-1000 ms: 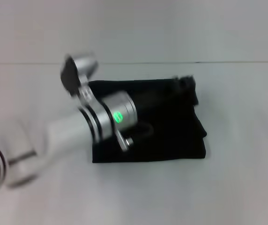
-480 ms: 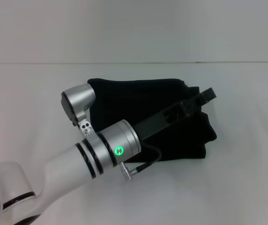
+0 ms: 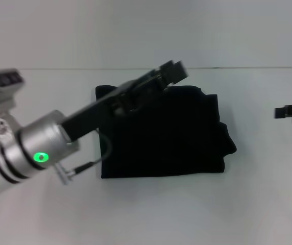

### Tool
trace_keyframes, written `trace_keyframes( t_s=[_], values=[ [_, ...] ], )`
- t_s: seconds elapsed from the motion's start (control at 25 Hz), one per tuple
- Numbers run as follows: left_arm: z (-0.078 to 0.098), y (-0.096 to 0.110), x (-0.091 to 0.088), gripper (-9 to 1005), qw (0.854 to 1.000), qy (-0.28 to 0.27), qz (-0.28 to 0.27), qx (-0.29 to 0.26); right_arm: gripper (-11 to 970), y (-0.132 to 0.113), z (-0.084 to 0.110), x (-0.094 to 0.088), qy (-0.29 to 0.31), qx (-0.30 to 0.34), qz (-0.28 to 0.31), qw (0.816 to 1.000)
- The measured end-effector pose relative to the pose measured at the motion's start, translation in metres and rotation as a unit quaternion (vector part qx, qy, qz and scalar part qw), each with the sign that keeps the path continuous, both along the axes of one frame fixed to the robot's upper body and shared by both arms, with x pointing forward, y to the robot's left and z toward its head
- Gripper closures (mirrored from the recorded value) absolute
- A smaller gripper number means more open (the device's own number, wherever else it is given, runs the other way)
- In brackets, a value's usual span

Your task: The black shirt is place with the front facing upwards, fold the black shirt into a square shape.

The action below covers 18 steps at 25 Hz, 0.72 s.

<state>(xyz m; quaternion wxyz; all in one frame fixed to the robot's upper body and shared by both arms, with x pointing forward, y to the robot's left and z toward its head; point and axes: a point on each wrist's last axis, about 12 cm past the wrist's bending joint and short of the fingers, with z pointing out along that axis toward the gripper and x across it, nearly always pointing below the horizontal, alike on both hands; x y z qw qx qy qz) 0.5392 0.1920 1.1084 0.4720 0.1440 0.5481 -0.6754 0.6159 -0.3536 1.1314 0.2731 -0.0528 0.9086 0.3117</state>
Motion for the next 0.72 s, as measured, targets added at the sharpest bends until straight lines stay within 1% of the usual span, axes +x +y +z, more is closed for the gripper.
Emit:
trace_keyframes(
  t_s=[0.08, 0.12, 0.16, 0.24, 0.32, 0.48, 0.6, 0.72],
  values=[
    [0.005, 0.017, 0.003, 176, 0.999, -0.028, -0.004, 0.046, 133, 0.014, 0.003, 0.007, 0.01, 0.003, 0.016, 1.0],
    [0.005, 0.017, 0.003, 155, 0.999, -0.028, -0.004, 0.046, 133, 0.021, 0.004, 0.011, 0.01, 0.006, 0.021, 1.0],
    [0.006, 0.028, 0.005, 135, 0.995, -0.049, -0.006, 0.087, 133, 0.027, 0.006, 0.015, 0.006, 0.008, 0.022, 1.0],
    [0.006, 0.035, 0.006, 94, 0.991, -0.064, -0.006, 0.118, 133, 0.041, 0.012, 0.025, -0.005, 0.013, 0.023, 1.0],
    [0.004, 0.042, 0.005, 91, 0.986, -0.079, 0.003, 0.147, 134, 0.057, 0.015, 0.035, -0.014, 0.015, 0.026, 0.999],
    [-0.003, 0.053, 0.002, 87, 0.975, -0.101, 0.019, 0.195, 134, 0.086, 0.014, 0.048, -0.022, 0.016, 0.027, 0.999],
    [-0.007, 0.058, 0.0, 89, 0.969, -0.113, 0.02, 0.218, 136, 0.101, 0.01, 0.053, -0.02, 0.011, 0.024, 0.999],
    [-0.008, 0.06, 0.001, 90, 0.967, -0.109, 0.026, 0.227, 139, 0.111, 0.004, 0.054, -0.013, 0.0, 0.02, 1.0]
  ],
)
